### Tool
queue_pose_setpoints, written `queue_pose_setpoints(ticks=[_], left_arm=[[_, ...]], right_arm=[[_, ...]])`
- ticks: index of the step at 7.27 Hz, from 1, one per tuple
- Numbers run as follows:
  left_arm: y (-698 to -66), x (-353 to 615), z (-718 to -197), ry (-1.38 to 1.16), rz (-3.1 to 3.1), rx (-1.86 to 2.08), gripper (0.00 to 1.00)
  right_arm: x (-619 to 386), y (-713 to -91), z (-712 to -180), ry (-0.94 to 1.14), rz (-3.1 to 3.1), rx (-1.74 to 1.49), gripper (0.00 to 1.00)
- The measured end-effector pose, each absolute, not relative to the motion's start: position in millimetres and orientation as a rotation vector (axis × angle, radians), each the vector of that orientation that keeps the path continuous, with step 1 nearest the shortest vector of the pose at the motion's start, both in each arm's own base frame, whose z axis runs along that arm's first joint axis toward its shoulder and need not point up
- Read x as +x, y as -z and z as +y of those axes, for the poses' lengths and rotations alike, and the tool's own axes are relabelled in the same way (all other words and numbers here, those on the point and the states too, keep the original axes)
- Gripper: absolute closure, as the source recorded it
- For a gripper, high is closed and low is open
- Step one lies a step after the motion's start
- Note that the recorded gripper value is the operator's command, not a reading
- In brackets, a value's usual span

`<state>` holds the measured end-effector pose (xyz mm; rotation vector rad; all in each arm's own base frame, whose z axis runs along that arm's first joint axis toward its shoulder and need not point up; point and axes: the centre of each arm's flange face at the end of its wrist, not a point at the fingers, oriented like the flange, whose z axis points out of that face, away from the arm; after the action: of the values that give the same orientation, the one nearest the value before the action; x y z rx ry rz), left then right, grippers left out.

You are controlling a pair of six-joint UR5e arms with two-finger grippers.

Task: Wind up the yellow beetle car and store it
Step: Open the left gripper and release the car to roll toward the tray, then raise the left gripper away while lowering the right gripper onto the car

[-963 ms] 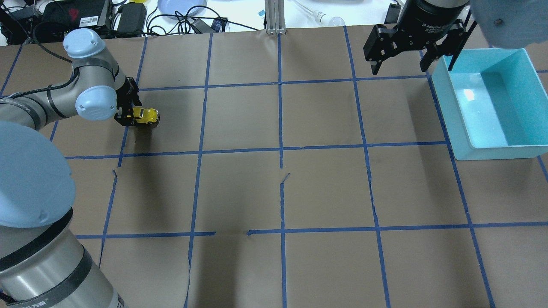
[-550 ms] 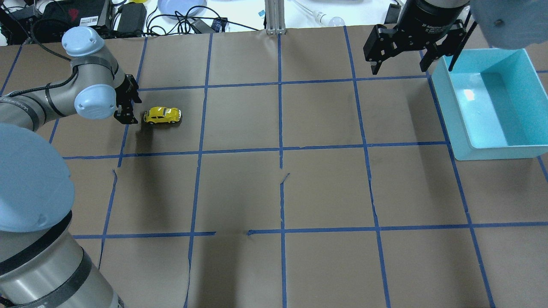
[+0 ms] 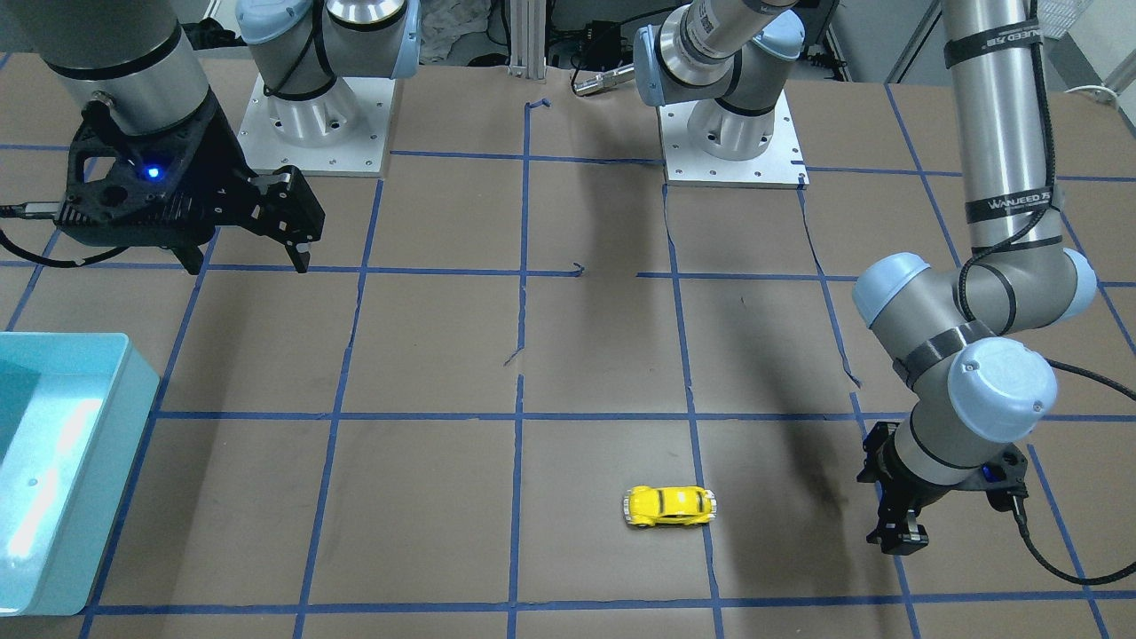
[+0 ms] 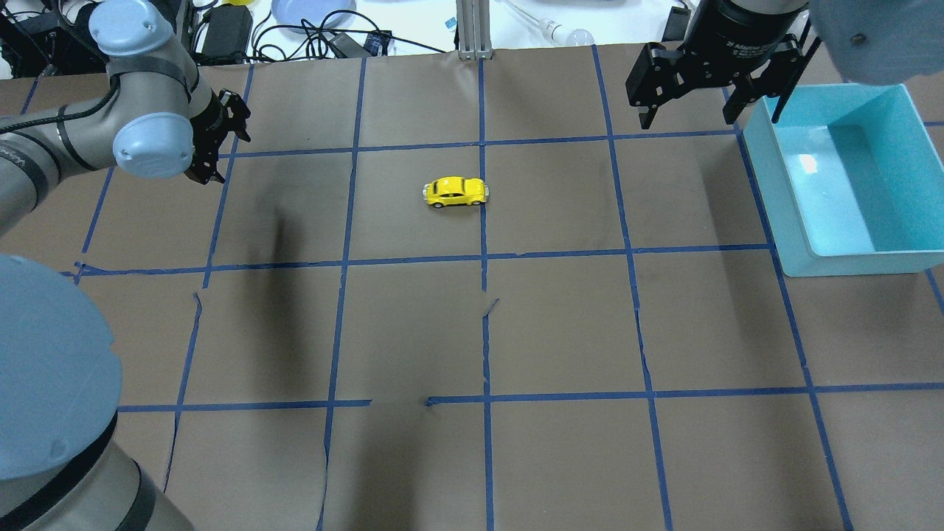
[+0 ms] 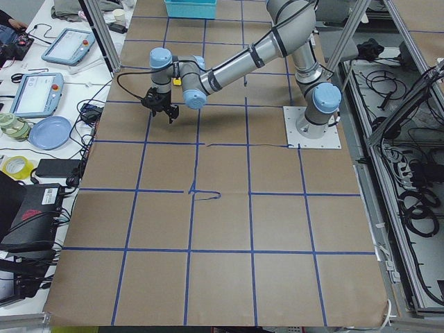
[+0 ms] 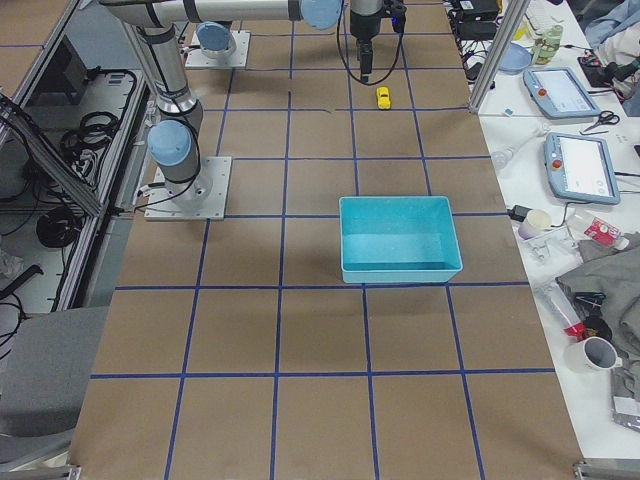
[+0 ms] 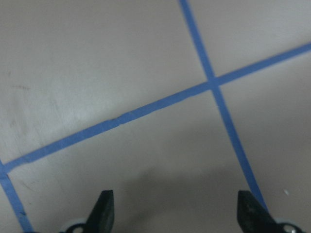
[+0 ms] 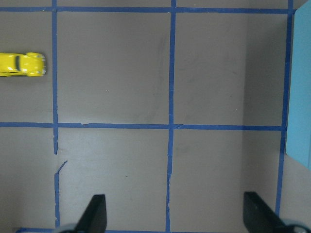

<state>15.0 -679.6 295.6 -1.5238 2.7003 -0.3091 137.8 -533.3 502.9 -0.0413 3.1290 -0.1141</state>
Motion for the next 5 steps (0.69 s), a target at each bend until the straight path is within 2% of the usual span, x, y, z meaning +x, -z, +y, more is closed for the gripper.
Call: queue_pose_setpoints(ticks=[2, 5], left_arm=[[-365, 9, -666, 0.303, 2.888, -1.025, 0.0], [-422, -1, -629, 0.193, 3.002, -0.526, 0.0]], right_arm=[[138, -503, -533, 0.114, 3.129, -0.041, 0.0], [138, -503, -533, 0.114, 3.129, -0.042, 0.0]])
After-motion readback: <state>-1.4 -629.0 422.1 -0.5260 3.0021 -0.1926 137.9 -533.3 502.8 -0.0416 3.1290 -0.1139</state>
